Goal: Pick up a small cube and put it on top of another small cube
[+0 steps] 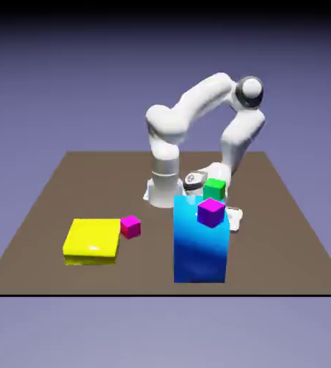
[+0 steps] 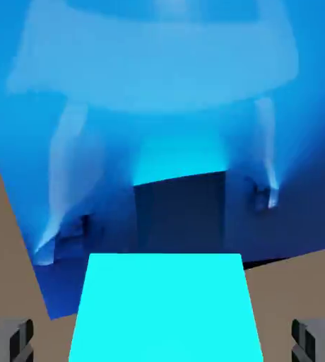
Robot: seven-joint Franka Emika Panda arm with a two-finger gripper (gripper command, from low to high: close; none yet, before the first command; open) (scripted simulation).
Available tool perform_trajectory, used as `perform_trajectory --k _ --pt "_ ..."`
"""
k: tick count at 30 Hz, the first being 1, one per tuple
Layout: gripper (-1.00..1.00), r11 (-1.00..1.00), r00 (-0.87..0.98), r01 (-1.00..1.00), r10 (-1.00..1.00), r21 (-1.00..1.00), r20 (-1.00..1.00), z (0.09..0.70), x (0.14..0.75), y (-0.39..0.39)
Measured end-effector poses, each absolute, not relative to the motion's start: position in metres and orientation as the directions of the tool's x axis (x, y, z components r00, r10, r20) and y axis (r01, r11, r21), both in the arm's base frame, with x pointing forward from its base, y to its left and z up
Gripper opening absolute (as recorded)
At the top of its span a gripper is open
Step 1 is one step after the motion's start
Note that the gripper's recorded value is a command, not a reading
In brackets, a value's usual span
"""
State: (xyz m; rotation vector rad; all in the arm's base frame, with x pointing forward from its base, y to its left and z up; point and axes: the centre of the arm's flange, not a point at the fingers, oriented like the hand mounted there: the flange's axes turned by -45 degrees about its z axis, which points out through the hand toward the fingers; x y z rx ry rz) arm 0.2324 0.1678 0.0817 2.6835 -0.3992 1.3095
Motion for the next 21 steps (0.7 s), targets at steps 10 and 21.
perform_trajectory --k 10,21 --pt "-1.0 -0.965 0.596 -0.261 -0.163 -0.002 0.787 0.132 0.191 0.188" --pt "-1.0 -0.954 0.639 -0.299 -0.196 0.006 0.744 0.159 0.223 0.246"
